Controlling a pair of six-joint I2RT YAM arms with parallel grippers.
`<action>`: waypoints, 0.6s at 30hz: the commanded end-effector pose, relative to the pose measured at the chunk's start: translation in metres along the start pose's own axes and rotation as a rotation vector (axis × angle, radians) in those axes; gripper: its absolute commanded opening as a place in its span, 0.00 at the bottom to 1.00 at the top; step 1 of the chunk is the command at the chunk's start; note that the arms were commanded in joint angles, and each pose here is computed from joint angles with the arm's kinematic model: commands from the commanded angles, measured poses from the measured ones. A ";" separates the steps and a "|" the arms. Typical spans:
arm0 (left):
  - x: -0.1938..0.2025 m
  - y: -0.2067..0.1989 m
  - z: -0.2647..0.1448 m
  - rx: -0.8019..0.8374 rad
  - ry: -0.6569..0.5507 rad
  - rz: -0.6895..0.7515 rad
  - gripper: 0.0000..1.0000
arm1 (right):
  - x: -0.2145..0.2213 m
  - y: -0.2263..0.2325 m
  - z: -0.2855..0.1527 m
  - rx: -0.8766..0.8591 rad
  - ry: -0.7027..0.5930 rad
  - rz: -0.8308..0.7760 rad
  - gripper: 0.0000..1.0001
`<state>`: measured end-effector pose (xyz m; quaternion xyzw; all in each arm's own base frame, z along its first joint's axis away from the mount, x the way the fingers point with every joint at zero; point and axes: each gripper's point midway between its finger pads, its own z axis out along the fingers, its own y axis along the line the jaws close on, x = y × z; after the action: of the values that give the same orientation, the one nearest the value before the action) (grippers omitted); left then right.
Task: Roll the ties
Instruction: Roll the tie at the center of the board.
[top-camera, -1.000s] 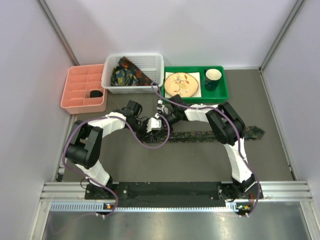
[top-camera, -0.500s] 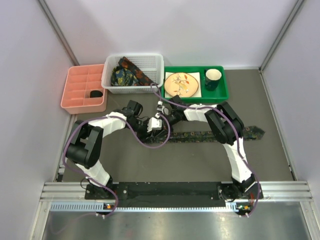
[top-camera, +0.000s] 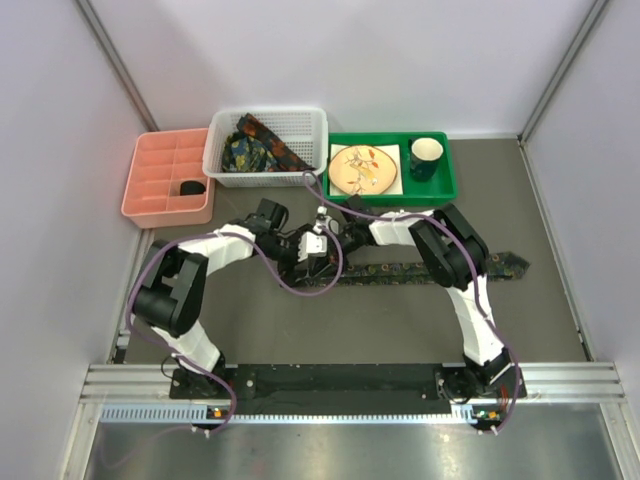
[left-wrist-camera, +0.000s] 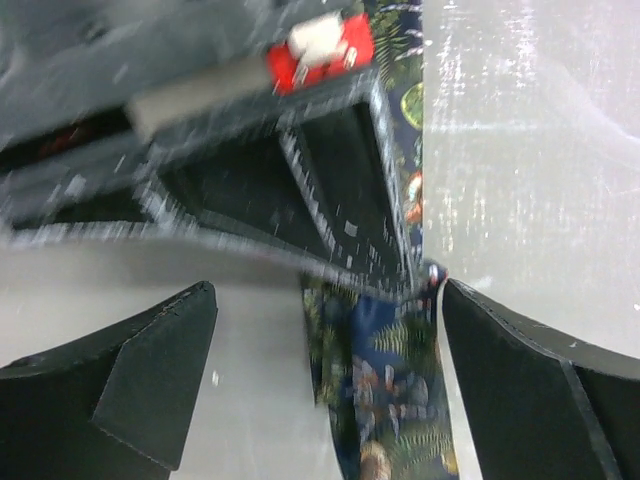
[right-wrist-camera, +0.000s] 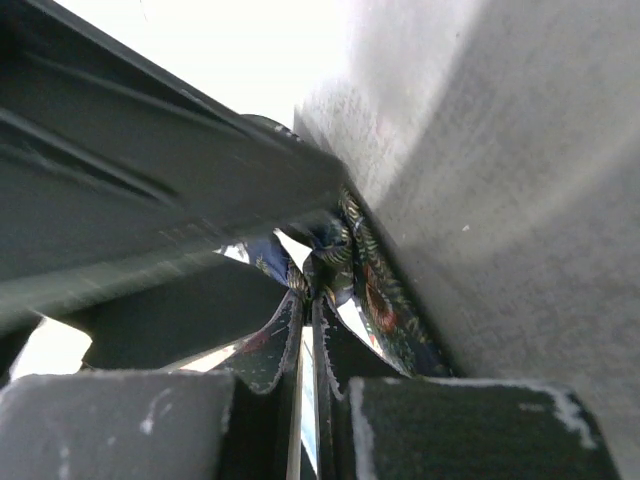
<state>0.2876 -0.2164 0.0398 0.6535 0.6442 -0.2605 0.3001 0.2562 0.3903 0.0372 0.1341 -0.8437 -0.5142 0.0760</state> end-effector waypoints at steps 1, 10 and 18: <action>-0.007 0.000 0.012 0.053 0.023 0.051 0.96 | -0.009 0.034 -0.012 -0.067 -0.047 -0.090 0.00; 0.006 -0.021 0.023 0.140 0.092 0.045 0.74 | -0.013 0.035 -0.016 -0.084 -0.059 -0.077 0.00; 0.011 -0.035 0.020 0.185 0.118 0.065 0.28 | -0.013 0.036 -0.018 -0.082 -0.055 -0.075 0.00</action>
<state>0.2760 -0.2257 0.0204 0.6939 0.6278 -0.2560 0.2423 0.2659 0.3861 0.0454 0.1152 -0.8362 -0.5315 0.0708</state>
